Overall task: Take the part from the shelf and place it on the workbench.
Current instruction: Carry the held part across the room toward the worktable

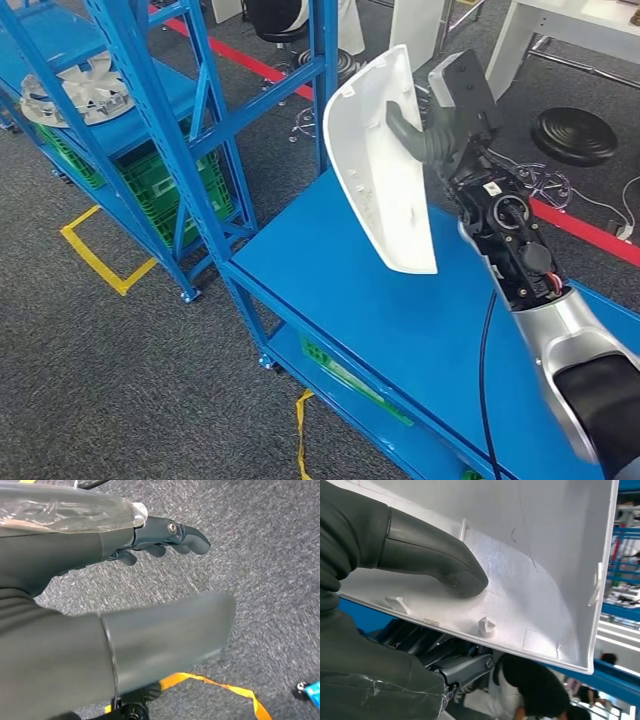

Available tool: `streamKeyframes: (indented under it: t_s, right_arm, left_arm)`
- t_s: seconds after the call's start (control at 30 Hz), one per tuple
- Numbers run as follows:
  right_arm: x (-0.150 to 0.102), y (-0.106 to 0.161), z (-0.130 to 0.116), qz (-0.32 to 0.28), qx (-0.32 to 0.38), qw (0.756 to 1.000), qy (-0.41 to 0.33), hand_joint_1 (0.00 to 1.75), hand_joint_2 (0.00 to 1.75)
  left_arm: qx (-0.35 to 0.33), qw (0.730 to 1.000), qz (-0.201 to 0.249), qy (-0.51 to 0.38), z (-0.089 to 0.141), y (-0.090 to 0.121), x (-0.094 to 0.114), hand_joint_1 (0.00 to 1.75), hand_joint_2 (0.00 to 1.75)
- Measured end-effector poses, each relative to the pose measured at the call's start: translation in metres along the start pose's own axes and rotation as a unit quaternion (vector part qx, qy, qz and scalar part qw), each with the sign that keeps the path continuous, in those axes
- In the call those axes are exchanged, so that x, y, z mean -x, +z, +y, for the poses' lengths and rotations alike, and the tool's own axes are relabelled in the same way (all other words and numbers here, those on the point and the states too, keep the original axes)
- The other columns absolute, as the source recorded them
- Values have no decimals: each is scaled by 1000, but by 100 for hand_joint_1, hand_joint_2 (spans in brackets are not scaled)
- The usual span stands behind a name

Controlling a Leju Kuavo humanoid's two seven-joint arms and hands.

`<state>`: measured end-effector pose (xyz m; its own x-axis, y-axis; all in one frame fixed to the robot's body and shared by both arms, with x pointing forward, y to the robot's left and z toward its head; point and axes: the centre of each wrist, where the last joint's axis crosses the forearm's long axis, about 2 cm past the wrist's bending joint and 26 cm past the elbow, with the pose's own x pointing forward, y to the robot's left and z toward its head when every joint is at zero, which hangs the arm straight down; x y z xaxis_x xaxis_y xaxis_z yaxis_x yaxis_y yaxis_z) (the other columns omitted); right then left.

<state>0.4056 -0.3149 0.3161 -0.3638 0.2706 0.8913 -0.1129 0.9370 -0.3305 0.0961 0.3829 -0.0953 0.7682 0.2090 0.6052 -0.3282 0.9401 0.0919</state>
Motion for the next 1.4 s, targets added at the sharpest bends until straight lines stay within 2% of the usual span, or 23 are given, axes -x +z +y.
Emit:
streamKeyframes:
  t_s: [0.13,0.27,0.57,1.0,1.2,1.4]
  right_arm:
    - [-18,2,-1,-30,4,1000,4,175,175]
    - [-27,5,-3,-47,9,999,4,175,175]
    - [-42,10,-3,-66,11,998,3,175,175]
    - [-46,12,-3,-68,8,998,-4,175,175]
    - [-45,15,-3,-67,0,996,-57,175,175]
    - [-42,19,-1,-82,-18,990,-112,175,175]
  left_arm:
    - [4,1000,-3,5,0,0,0,0,0]
    - [3,1000,-5,7,0,0,0,0,175]
    - [6,1000,-11,13,0,1,2,0,175]
    - [-15,1000,-16,-11,3,1,2,0,175]
    - [4,999,-45,24,2,1,3,0,175]
    - [-5,998,-61,19,2,1,2,0,175]
